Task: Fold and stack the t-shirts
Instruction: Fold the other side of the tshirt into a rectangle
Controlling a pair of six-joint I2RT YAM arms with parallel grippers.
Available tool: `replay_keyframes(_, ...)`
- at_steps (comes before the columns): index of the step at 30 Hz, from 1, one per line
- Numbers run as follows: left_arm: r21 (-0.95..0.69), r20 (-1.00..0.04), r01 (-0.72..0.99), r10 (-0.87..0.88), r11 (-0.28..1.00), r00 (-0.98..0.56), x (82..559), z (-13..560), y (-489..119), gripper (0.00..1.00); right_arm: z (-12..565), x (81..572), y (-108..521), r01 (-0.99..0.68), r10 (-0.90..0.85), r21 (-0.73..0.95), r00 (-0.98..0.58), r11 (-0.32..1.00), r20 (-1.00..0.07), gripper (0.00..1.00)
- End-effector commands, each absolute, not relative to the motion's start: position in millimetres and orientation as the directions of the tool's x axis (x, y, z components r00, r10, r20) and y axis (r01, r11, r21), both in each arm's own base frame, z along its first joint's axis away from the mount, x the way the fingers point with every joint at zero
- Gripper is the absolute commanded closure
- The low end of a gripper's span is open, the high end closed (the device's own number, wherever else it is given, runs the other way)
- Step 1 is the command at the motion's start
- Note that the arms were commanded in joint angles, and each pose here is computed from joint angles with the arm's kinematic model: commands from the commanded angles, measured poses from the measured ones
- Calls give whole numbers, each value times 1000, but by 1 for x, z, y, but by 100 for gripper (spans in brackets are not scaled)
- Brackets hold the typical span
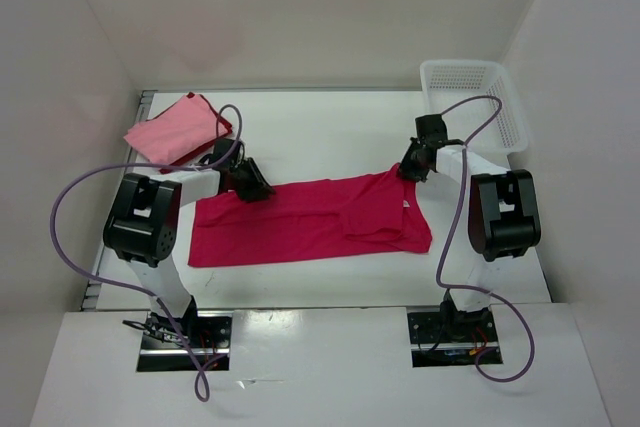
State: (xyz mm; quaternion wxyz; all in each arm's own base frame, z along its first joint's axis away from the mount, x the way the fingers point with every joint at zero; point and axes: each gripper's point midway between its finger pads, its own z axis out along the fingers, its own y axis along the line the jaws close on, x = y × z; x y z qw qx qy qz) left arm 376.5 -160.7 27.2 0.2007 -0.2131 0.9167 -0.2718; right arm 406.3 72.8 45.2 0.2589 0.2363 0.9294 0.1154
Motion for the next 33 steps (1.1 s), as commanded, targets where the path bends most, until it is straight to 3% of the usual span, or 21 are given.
replay_keyframes(1, -571, -265, -288, -504, 769, -822, 376, 18, -148, 63, 60, 426, 63, 378, 505, 338, -699, 862, -506, 77)
replay_keyframes(7, -572, -272, -317, -539, 757, -797, 377, 23, -135, 63, 66, 421, 54, 396, 512, 325, -682, 859, -522, 94)
replay_keyframes(10, -568, -266, -336, -554, 752, -789, 376, 20, -127, 63, 61, 415, 43, 431, 524, 299, -686, 851, -504, 95)
replay_keyframes(20, -577, -222, -395, -603, 715, -766, 367, 14, -114, 63, 25, 385, 37, 493, 544, 231, -732, 839, -410, 78)
replay_keyframes(22, -595, -234, -375, -600, 710, -765, 369, 24, -117, 63, 25, 385, 37, 493, 544, 231, -732, 839, -410, 68)
replay_keyframes(27, -649, -303, -307, -607, 696, -734, 379, 70, -119, 63, 63, 391, 45, 445, 538, 303, -715, 843, -446, 55)
replay_keyframes(33, -652, -374, -245, -586, 717, -719, 371, 101, -116, 63, 109, 377, 57, 384, 538, 389, -702, 838, -466, 48)
